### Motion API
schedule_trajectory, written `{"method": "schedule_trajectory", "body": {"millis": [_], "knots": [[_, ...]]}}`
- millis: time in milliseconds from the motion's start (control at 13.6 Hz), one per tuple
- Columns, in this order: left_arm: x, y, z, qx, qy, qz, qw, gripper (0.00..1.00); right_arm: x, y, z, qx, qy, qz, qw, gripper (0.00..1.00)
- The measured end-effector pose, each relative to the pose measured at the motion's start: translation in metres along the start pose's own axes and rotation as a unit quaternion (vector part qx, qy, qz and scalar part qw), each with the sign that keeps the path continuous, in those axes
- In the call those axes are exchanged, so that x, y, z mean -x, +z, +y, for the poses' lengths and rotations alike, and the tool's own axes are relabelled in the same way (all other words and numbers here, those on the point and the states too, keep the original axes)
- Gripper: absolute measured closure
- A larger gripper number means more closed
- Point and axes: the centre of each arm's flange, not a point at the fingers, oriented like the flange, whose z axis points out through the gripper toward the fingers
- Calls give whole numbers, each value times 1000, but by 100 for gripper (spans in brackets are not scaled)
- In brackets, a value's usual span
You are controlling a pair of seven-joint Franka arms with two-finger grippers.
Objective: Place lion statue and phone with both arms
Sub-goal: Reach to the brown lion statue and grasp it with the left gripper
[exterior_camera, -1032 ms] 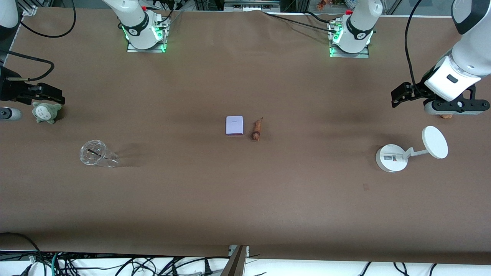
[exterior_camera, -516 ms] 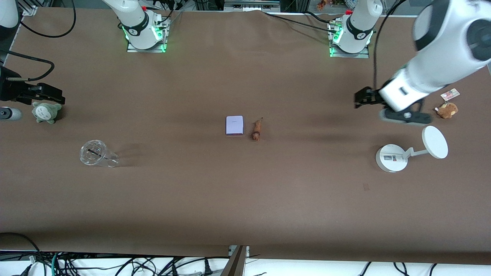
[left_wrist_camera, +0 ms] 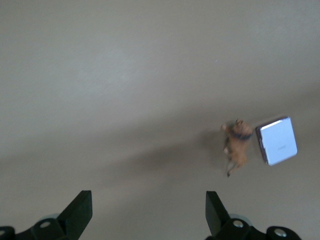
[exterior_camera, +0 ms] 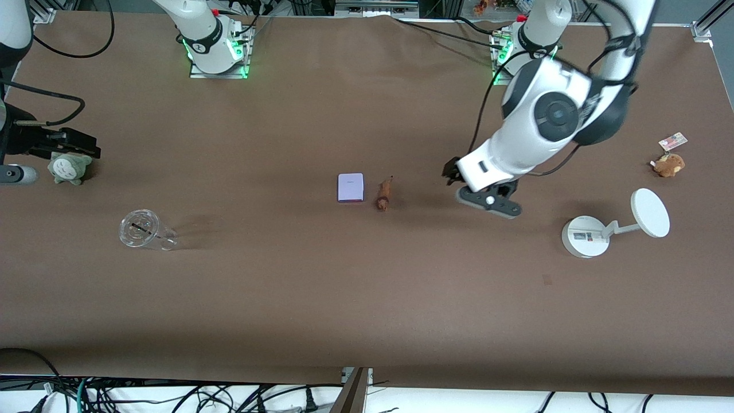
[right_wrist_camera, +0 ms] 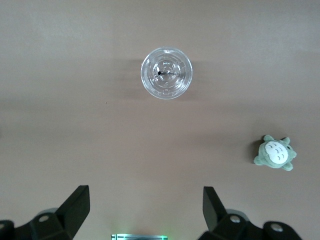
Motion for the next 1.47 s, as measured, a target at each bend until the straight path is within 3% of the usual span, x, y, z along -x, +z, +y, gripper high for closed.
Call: {"method": "schedule_trajectory", "body": {"millis": [221,737,1180,1475], "knots": [[-8,48,43,6,-10,24,1000,0,-11,18,-1,-1,-1,-15,1000,0],[2,150,113,12,15,35,999,0,-25,40,-20,-1,-17,-31,999,0],[25,200,163,14,-32,36,999,0,-33,40,-49,4,-41,-10,999,0],[30,219,167,-8,-17,41,999,0,-38,45,-59,6,-49,-6,999,0]]}}
